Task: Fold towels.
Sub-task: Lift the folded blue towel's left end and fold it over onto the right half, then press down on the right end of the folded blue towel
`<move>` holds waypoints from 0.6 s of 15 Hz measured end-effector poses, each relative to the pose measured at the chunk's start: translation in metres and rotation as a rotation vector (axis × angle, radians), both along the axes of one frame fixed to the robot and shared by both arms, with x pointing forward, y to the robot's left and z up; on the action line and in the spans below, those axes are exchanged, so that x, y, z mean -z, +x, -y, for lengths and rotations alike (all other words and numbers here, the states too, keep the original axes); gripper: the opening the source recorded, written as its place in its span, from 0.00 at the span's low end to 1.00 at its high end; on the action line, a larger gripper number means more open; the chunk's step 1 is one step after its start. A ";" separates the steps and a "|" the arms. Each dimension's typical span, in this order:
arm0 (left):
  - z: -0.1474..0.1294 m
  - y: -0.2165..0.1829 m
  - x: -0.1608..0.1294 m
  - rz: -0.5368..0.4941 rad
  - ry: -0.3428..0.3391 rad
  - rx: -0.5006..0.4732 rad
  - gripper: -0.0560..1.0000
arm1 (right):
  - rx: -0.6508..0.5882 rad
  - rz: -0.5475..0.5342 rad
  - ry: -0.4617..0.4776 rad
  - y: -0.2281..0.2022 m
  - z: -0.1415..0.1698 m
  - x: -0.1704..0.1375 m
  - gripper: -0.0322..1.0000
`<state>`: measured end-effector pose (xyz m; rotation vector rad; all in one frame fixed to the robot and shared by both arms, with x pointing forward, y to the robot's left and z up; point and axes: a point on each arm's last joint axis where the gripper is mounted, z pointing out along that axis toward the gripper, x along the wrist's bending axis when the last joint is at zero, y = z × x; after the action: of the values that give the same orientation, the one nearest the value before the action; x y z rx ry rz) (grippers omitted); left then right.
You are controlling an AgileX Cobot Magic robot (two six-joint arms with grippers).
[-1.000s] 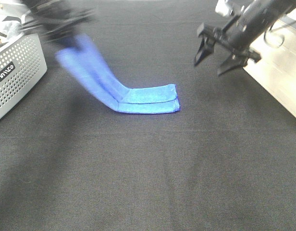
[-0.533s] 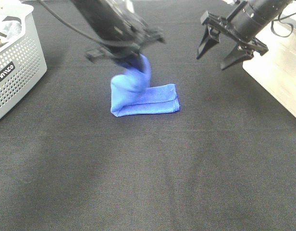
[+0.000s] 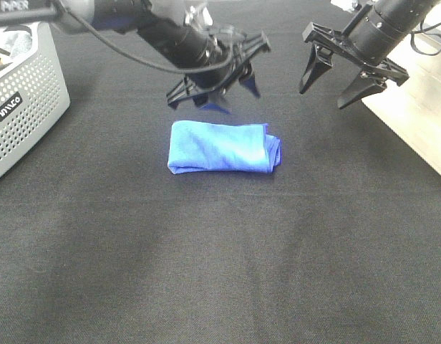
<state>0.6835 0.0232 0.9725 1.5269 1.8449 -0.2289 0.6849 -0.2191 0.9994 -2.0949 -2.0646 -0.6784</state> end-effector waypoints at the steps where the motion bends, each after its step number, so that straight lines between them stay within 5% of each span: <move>1: -0.006 0.002 -0.010 0.031 0.006 -0.003 0.57 | -0.013 0.004 0.027 0.000 -0.002 -0.001 0.70; 5: -0.067 0.022 -0.055 0.204 0.122 -0.037 0.57 | -0.144 0.045 0.252 -0.005 -0.042 -0.010 0.70; 6: -0.067 0.022 -0.055 0.204 0.122 -0.037 0.57 | -0.144 0.045 0.252 -0.005 -0.042 -0.010 0.70; 9: -0.107 0.031 -0.057 0.168 0.183 -0.078 0.57 | -0.296 0.004 0.407 -0.014 -0.110 0.020 0.70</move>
<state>0.7149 0.1303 1.0291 1.5413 1.8258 0.1045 0.6704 -0.1087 0.9793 -1.5353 -1.9735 -0.9547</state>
